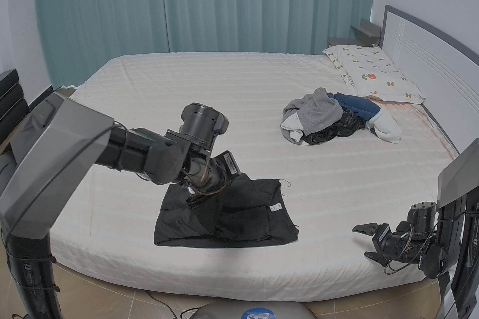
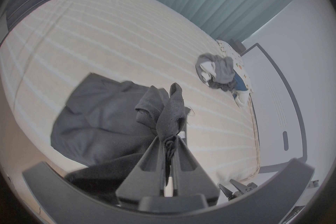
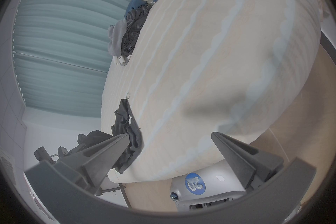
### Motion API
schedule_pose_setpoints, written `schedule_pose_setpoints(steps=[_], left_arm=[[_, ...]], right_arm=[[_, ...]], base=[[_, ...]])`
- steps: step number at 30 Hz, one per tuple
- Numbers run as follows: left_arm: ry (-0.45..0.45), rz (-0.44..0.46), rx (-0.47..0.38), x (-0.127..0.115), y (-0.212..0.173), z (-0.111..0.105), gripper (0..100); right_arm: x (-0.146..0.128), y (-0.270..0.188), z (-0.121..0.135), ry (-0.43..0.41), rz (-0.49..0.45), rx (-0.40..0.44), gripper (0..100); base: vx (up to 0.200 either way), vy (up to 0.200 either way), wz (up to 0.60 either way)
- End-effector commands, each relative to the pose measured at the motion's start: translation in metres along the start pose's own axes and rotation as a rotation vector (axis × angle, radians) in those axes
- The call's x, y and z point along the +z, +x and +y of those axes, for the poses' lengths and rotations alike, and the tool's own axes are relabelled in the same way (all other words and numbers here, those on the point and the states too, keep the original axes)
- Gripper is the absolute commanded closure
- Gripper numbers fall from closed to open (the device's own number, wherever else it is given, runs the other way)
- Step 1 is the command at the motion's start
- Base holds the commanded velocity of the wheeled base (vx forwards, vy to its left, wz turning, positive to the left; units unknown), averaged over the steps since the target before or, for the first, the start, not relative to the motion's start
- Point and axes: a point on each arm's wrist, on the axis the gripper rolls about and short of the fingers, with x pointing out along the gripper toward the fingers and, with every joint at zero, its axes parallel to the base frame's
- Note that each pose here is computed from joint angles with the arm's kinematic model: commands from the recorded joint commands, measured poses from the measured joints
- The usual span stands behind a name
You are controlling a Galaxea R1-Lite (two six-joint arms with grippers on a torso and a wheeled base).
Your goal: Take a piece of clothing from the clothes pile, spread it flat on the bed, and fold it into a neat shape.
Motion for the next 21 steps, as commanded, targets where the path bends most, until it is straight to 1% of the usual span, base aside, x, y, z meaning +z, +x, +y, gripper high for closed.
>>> schedule_pose_setpoints(steps=[1, 4, 7, 11, 12, 15, 21], left_arm=[[0.017, 0.044, 0.013, -0.022, 0.028, -0.011, 100], [0.024, 0.042, 0.008, -0.026, 0.037, -0.017, 100], [0.01, 0.022, 0.024, -0.028, 0.043, -0.022, 100], [-0.001, 0.024, 0.038, -0.03, 0.052, -0.022, 100], [-0.009, 0.019, 0.032, -0.029, 0.053, -0.024, 0], [-0.033, 0.015, 0.025, -0.028, 0.053, -0.026, 0], [-0.029, 0.023, 0.024, -0.032, 0.051, -0.028, 0]], right_arm=[[0.0, 0.0, 0.001, -0.003, -0.005, 0.009, 0], [0.0, 0.0, 0.001, -0.005, -0.003, 0.01, 0], [0.0, 0.0, 0.001, -0.005, -0.003, 0.01, 0], [0.0, 0.0, 0.001, -0.005, -0.003, 0.01, 0], [0.0, 0.001, 0.001, -0.005, -0.004, 0.008, 0], [0.0, 0.001, 0.001, -0.005, -0.002, 0.009, 0], [0.0, 0.001, 0.001, -0.005, -0.004, 0.008, 0]], base=[[0.0, 0.0, 0.0], [0.0, 0.0, 0.0], [0.0, 0.0, 0.0], [0.0, 0.0, 0.0], [0.0, 0.0, 0.0], [0.0, 0.0, 0.0], [0.0, 0.0, 0.0]])
